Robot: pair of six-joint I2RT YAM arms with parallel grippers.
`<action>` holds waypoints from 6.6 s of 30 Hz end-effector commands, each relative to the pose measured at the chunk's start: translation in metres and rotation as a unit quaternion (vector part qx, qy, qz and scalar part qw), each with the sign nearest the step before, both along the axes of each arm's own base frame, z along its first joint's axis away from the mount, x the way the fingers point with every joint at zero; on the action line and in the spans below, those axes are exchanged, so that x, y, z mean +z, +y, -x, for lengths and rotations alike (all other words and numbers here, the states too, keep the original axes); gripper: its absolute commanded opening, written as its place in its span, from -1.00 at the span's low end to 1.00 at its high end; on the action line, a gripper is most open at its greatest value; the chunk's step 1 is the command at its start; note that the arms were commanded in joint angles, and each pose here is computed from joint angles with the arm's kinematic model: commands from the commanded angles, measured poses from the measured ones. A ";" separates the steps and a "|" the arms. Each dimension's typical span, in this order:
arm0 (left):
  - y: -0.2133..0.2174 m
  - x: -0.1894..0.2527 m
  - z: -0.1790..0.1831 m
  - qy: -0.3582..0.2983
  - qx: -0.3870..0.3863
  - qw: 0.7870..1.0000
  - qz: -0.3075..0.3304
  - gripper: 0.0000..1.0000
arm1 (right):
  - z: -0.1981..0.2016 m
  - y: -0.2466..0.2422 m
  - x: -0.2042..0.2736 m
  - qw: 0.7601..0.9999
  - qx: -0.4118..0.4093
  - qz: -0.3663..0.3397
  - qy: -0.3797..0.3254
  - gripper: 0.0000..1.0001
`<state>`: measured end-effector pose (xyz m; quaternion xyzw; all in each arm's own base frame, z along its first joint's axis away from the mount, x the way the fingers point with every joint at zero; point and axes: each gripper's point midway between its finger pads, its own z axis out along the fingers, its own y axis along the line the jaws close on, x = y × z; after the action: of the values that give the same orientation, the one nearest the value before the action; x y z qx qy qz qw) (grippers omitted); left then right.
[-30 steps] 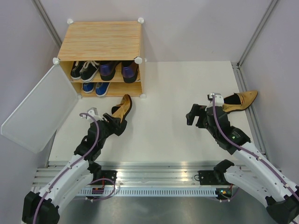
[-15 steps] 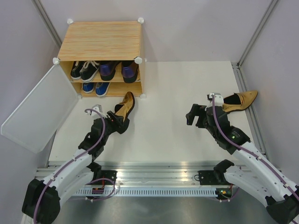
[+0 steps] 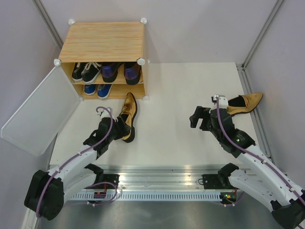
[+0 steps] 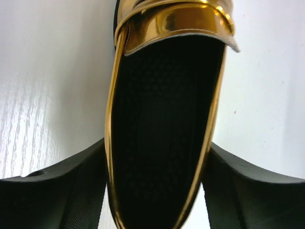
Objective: Place and organize the shoes in the shoe cabinet
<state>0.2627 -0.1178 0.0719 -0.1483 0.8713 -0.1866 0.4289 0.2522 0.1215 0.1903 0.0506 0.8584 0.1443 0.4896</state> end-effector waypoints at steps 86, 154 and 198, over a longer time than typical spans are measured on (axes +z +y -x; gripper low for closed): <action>-0.003 0.023 -0.110 0.032 0.000 0.982 -0.188 -0.95 | 0.001 -0.003 0.019 0.999 -0.004 -0.023 -0.039 0.96; 0.004 0.010 -0.097 0.005 -0.036 0.987 -0.156 0.69 | 0.002 0.004 0.014 0.999 0.015 -0.024 -0.029 0.96; 0.027 0.027 -0.151 -0.003 0.051 0.972 -0.229 -0.95 | -0.006 0.003 0.016 0.999 0.005 -0.015 -0.031 0.96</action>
<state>0.3918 -0.0981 0.0494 -0.0818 0.9081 0.0207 0.4103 0.2511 0.1233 0.1867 0.0442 0.8584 0.1508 0.4884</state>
